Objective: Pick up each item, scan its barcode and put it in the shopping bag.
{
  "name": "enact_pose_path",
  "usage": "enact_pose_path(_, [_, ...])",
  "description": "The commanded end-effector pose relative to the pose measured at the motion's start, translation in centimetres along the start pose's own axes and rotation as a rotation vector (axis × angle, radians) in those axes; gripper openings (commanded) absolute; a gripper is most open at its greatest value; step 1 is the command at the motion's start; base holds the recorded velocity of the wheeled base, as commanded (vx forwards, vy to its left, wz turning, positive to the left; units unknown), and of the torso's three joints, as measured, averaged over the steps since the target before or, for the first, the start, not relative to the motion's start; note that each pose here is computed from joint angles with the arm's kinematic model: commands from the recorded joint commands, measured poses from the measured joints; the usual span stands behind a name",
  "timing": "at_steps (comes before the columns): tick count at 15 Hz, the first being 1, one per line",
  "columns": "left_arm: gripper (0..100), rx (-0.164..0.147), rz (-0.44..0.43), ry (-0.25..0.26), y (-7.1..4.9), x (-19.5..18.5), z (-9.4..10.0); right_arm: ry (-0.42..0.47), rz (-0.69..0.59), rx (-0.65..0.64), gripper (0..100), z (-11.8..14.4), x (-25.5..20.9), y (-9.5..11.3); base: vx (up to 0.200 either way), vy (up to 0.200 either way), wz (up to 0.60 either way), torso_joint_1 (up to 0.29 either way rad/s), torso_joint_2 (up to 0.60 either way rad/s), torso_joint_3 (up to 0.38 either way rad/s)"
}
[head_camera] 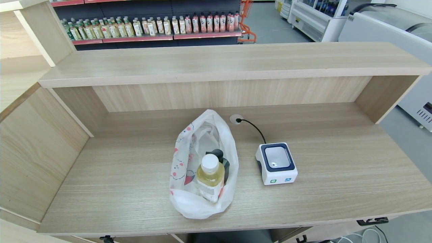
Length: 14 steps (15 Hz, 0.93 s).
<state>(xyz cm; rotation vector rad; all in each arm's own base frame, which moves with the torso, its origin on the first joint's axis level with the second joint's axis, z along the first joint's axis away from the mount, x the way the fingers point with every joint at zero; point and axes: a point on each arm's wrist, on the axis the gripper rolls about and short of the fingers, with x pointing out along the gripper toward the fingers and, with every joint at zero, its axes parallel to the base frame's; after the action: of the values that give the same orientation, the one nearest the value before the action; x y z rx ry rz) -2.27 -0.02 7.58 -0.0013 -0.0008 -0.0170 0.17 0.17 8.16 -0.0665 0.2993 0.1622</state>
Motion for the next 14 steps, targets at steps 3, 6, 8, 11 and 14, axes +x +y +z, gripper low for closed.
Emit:
enact_pose_path(3, [100, -0.002, 0.000, -0.001, 0.00, 0.00, 0.00, -0.127, -0.033, -0.006, 100, -0.47, -1.41, 0.12, 0.000, 0.000, 0.00, 0.000, 0.00, 0.000])
enact_pose_path(6, [100, 0.001, -0.001, -0.001, 0.00, 0.00, 0.00, -0.161, -0.035, -0.010, 100, -0.59, -1.66, 0.15, 0.000, 0.000, 0.00, 0.000, 0.00, 0.000])
enact_pose_path(8, [100, 0.004, 0.000, -0.001, 0.00, 0.00, 0.00, -0.168, -0.037, -0.010, 100, -0.62, -1.71, 0.16, 0.000, -0.200, 0.00, 0.000, 0.01, -0.002])
enact_pose_path(11, [100, 0.007, 0.000, -0.001, 0.00, 0.00, 0.00, -0.188, -0.038, -0.012, 100, -0.73, -1.84, 0.18, 0.000, -0.200, 0.00, 0.004, 0.00, 0.002])
enact_pose_path(14, [100, 0.006, 0.000, -0.001, 0.00, 0.00, 0.00, -0.187, -0.039, -0.015, 100, -1.09, -1.60, 0.19, 0.000, -0.200, 0.00, 0.002, 0.00, -0.001])
